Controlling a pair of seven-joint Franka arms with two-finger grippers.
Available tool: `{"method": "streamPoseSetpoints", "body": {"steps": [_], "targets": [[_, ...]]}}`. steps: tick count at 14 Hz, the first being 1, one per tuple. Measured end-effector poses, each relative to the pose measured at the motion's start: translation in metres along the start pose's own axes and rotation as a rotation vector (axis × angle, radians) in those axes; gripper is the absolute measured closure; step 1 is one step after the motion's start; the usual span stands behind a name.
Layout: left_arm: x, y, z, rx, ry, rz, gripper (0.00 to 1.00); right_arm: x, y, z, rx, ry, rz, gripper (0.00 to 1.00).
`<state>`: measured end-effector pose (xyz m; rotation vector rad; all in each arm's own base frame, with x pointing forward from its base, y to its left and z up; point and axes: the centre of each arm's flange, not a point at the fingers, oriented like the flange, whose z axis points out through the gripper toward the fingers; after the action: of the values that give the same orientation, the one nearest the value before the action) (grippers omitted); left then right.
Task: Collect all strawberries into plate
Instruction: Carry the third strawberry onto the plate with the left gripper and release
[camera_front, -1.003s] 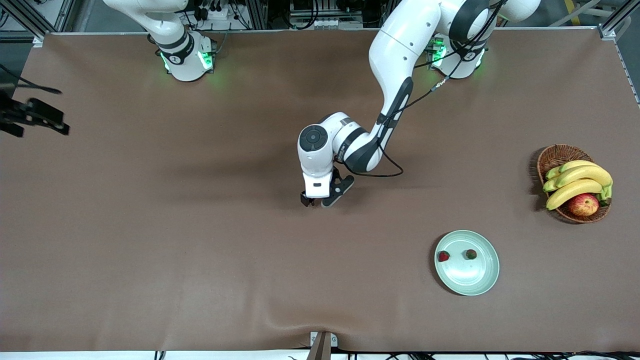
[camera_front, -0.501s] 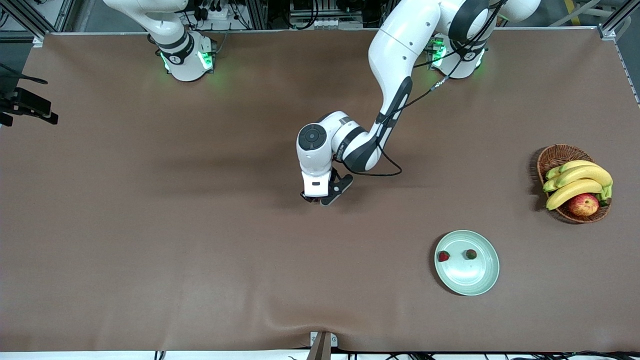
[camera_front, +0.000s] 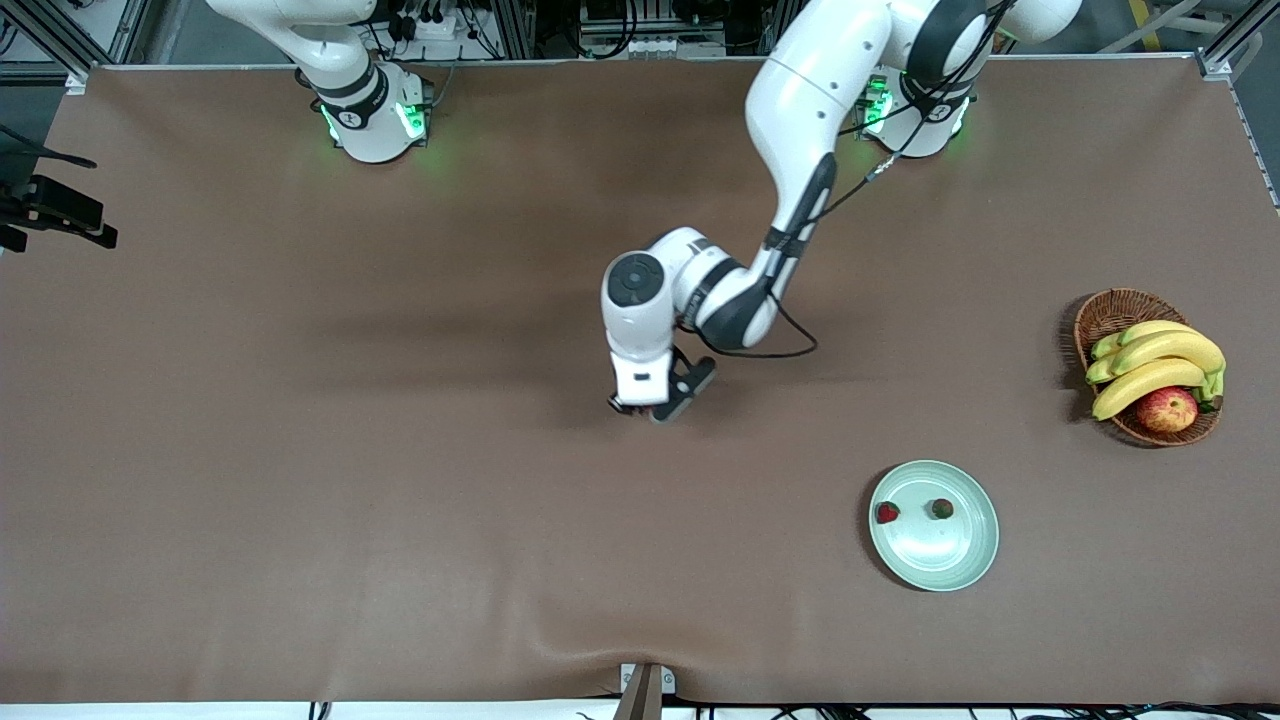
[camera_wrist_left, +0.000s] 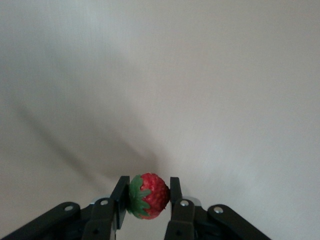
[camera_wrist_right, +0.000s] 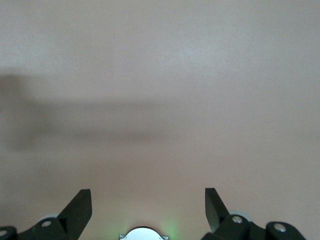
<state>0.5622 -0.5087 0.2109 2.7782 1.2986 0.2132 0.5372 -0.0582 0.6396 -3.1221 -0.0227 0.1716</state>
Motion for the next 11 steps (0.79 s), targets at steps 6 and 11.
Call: {"method": "streamPoseSetpoints", "body": {"steps": [6,11], "targets": [[0.309,-0.033,-0.054,-0.051,0.092,-0.317,0.63,-0.007,-0.003,0.006,0.005,-0.067,0.075,0.00],[0.414,-0.091,-0.031,0.007,0.117,-0.339,0.63,-0.009,-0.002,0.003,0.005,-0.068,0.081,0.00]]}}
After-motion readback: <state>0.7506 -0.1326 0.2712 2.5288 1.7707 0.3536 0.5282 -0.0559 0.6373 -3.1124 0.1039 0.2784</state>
